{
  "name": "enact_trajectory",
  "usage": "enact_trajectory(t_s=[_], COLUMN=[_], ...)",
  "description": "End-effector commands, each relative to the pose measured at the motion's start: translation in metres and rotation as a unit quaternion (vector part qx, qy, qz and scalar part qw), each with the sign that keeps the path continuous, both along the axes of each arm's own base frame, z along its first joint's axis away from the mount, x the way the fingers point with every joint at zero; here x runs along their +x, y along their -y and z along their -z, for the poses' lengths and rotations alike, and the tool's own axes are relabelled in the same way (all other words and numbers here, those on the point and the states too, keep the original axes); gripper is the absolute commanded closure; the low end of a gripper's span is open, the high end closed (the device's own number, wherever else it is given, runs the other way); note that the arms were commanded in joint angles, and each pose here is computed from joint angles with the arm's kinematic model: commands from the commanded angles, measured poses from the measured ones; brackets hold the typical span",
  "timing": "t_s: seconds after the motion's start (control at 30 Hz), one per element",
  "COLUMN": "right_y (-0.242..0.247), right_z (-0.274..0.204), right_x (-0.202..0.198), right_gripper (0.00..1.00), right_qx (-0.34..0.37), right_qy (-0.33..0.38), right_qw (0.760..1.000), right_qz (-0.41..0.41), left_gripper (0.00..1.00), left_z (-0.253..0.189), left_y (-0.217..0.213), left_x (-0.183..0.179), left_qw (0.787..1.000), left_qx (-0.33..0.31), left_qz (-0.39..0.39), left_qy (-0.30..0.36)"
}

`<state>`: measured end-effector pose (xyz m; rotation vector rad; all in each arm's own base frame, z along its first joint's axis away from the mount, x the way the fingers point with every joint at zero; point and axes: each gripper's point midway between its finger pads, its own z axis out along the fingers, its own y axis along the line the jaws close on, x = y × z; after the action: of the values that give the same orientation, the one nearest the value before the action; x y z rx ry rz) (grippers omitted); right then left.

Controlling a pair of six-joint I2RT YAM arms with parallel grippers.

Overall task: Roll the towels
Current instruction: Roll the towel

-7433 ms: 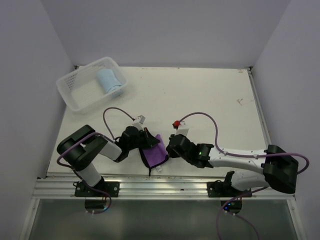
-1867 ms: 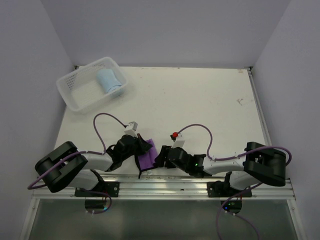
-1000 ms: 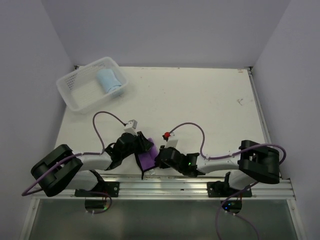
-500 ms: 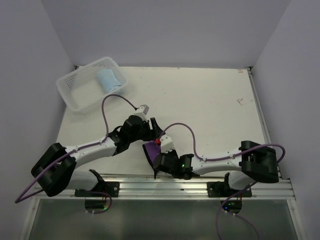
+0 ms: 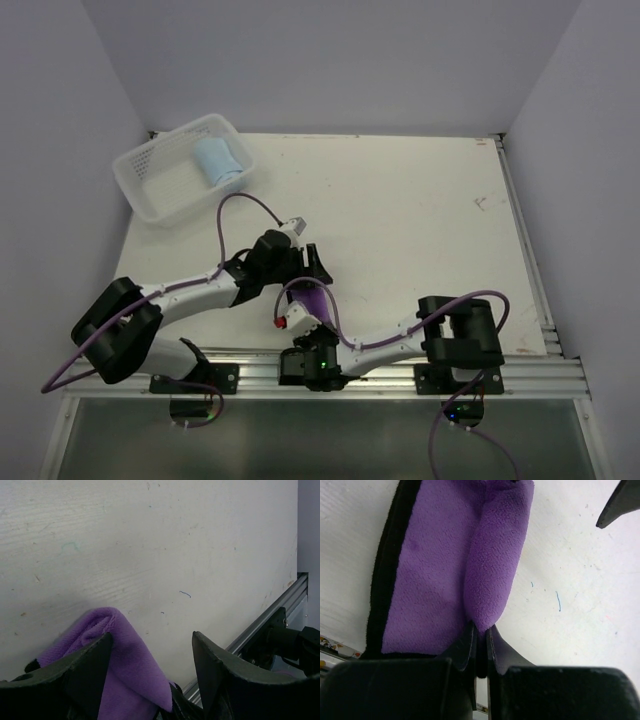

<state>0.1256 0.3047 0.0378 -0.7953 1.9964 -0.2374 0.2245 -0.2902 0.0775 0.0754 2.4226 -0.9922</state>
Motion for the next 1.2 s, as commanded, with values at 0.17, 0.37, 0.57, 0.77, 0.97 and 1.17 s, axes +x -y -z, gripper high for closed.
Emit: enact_trajectory(t_s=[0.17,0.37,0.57,0.77,0.97,1.17], right_y=[-0.013,-0.019,-0.02,-0.024,-0.028,-0.03], right_z=[-0.024,-0.032,-0.023,-0.02,-0.011,-0.013], right_x=[0.0,-0.002,-0.003,-0.006,-0.011,-0.013], right_gripper=[1.0,1.0,1.0,1.0,1.0,1.0], right_qx=[-0.086,-0.151,-0.195,-0.23,-0.268,-0.263], right_qy=[0.09,0.125,0.12,0.117,0.121,0.118], right_qw=[0.992,0.98,0.973,0.965,0.954,0.955], right_qz=[-0.009,-0.023,-0.034,-0.051,-0.067,-0.072], left_gripper=[0.3,0.29,0.29,0.29,0.29,0.3], left_z=[-0.023,-0.054,-0.061,-0.049,-0.033,0.0], left_y=[-0.016,-0.015,-0.006,0.002,0.003,-0.005], left_x=[0.004,0.009,0.0,-0.017,-0.028,-0.038], left_qw=[1.0,0.998,0.997,0.994,0.992,0.995], left_qx=[-0.001,-0.033,-0.061,-0.103,-0.113,-0.082], left_qz=[-0.013,-0.002,0.023,0.043,0.052,0.054], left_qy=[0.024,0.063,0.051,0.016,-0.001,-0.026])
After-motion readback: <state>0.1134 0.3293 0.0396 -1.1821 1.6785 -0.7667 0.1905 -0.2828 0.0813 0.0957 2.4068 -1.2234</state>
